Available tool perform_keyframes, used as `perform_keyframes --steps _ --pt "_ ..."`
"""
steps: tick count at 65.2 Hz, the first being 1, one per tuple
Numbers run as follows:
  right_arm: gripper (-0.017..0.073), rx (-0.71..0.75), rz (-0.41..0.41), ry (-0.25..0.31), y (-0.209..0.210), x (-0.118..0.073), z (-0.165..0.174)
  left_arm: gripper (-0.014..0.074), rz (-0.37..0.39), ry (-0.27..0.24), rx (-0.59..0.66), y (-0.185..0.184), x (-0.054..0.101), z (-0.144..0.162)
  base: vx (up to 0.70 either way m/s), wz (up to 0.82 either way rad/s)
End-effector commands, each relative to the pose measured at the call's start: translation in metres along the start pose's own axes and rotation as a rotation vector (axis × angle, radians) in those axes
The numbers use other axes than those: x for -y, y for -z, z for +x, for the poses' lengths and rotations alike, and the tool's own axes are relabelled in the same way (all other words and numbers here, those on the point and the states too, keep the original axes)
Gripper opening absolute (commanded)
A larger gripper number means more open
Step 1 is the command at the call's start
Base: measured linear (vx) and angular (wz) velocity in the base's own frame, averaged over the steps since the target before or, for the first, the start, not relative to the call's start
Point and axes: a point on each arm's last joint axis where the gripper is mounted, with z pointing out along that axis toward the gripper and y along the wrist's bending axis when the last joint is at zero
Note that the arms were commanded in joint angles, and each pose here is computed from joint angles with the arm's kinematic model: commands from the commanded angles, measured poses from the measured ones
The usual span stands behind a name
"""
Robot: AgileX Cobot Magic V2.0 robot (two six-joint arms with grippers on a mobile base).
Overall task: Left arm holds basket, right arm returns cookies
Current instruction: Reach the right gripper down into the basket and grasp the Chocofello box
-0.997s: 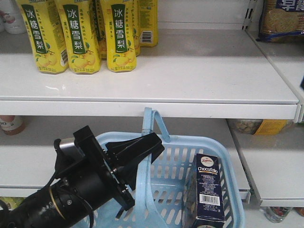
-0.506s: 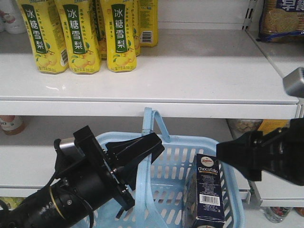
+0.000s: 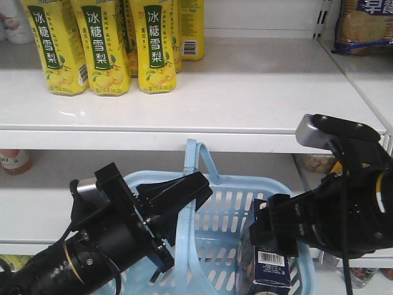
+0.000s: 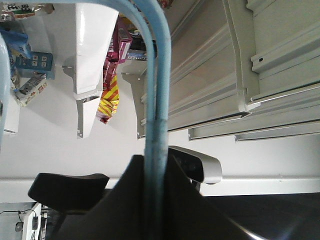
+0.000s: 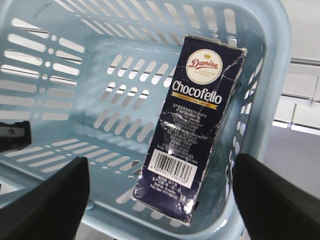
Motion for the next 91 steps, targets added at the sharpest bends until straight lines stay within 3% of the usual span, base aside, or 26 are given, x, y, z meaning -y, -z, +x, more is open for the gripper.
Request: perform_keyframes --steps 1,10,23,34,91 --pt "0.0552 0.044 -0.001 -0.02 0.004 -0.005 -0.009 0.0 0.335 0.01 -0.028 0.002 0.04 0.003 0.0 0.0" --pt "0.0552 0.053 0.036 -0.033 -0.006 -0.003 -0.016 0.0 0.335 0.01 -0.028 0.002 0.04 0.003 0.0 0.0" --pt "0.0552 0.063 0.021 -0.043 -0.016 -0.007 -0.022 0.0 0.335 0.01 -0.028 0.002 0.04 0.003 0.0 0.0" --pt "0.0552 0.042 0.016 -0.019 -0.024 -0.013 -0.021 0.0 0.335 0.01 -0.028 0.002 0.04 0.003 0.0 0.0" --pt "0.0552 -0.043 0.079 -0.015 -0.059 -0.013 -0.027 0.0 0.335 0.01 -0.028 0.002 0.04 0.003 0.0 0.0"
